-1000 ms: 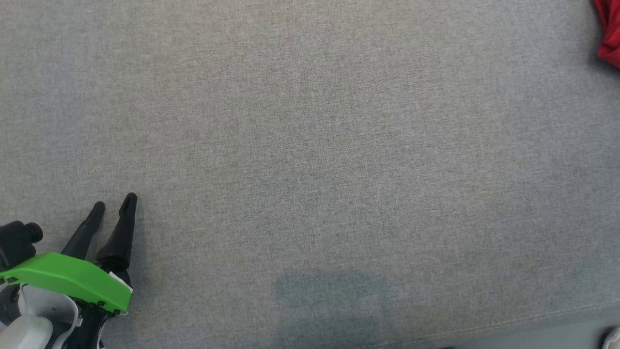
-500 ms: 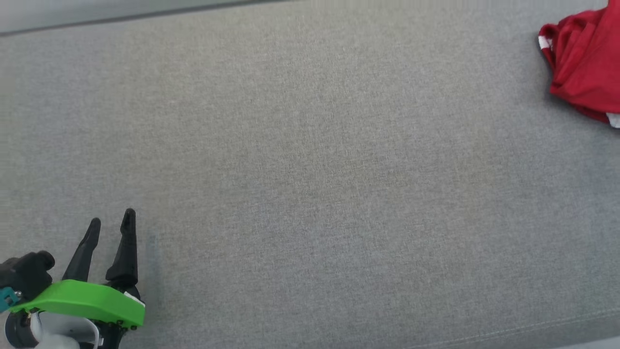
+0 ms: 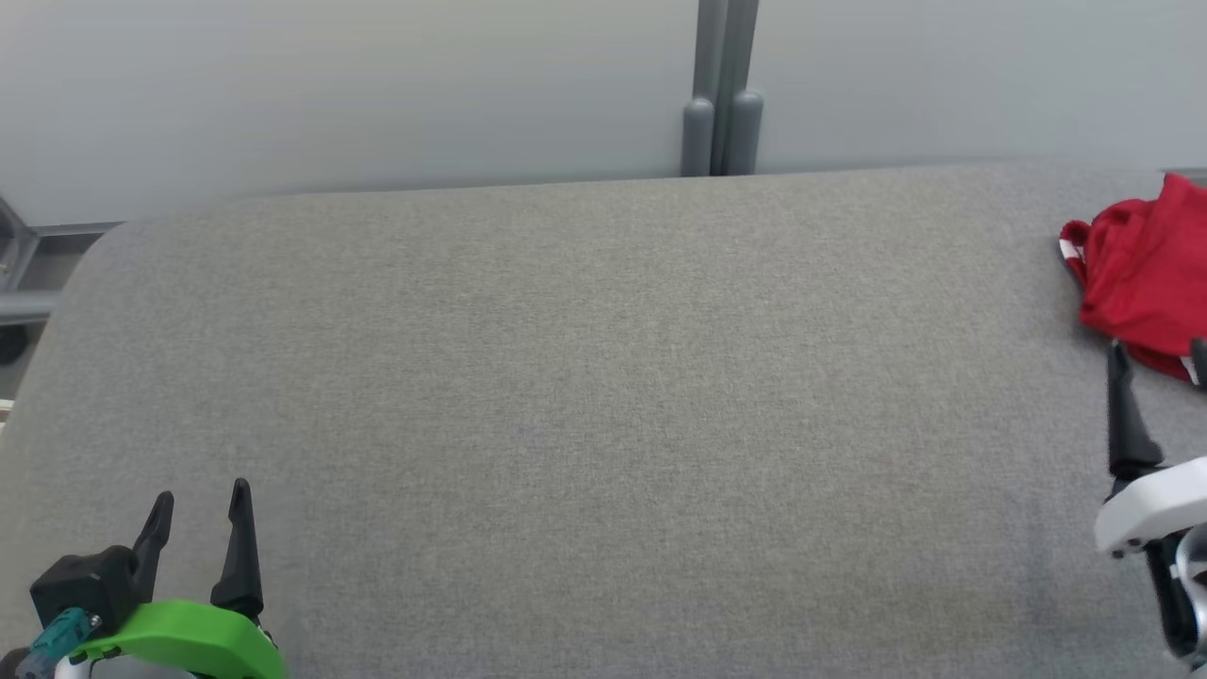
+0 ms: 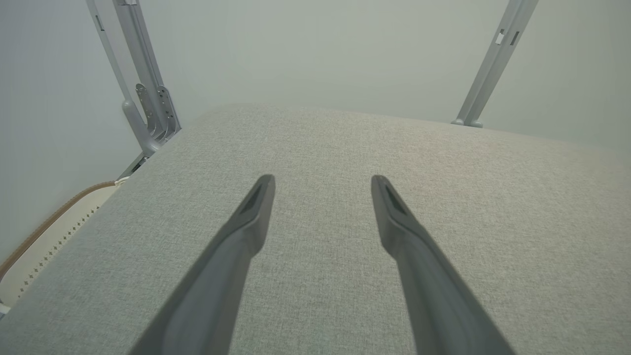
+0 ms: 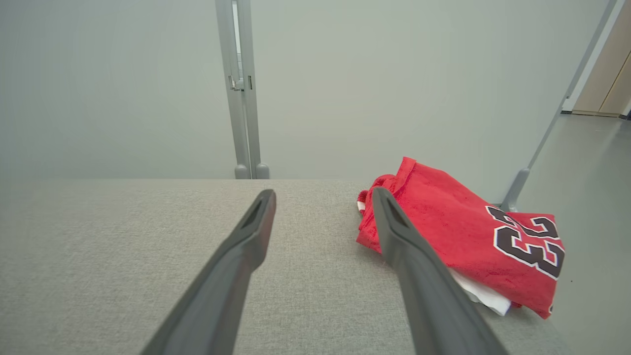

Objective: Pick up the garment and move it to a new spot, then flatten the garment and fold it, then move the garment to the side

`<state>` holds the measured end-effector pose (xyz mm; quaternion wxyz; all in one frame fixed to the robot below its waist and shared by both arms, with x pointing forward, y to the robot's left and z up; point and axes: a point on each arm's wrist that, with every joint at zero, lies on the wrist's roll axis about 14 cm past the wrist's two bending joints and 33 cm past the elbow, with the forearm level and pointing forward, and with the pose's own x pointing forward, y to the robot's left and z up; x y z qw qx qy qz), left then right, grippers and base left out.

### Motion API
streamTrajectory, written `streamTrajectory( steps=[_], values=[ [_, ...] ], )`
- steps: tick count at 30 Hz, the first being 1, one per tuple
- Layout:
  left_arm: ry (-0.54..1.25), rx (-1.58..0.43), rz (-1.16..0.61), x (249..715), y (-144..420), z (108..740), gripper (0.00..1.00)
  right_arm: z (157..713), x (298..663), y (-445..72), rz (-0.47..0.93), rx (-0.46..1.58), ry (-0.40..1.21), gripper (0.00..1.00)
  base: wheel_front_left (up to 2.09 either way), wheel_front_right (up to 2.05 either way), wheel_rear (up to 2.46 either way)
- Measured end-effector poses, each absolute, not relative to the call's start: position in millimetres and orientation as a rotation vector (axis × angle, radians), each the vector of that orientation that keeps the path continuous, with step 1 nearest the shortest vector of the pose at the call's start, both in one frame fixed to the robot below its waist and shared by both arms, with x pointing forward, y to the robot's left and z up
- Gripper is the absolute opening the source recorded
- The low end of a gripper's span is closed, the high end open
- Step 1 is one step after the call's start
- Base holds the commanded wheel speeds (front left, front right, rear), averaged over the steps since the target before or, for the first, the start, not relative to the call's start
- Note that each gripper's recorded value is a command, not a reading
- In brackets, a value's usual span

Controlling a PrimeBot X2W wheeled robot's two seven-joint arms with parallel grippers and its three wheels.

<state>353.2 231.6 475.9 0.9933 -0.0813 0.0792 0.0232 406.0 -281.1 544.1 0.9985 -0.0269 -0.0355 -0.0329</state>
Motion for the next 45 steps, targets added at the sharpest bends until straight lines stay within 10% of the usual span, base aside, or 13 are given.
streamTrajectory(
  steps=[15, 45],
  values=[
    [0.099, -0.138, 0.121, 307.3, 267.9, 470.4, 1.0, 515.6, 378.0, -156.7, 0.183, -0.023, -0.068, 1.0, 0.0, 0.0, 0.0],
    [0.066, -0.123, 0.041, 298.5, 259.1, 467.0, 1.0, 491.1, 349.7, -183.8, 0.075, -0.03, -0.03, 1.0, 0.0, 0.0, 0.0]
  ],
)
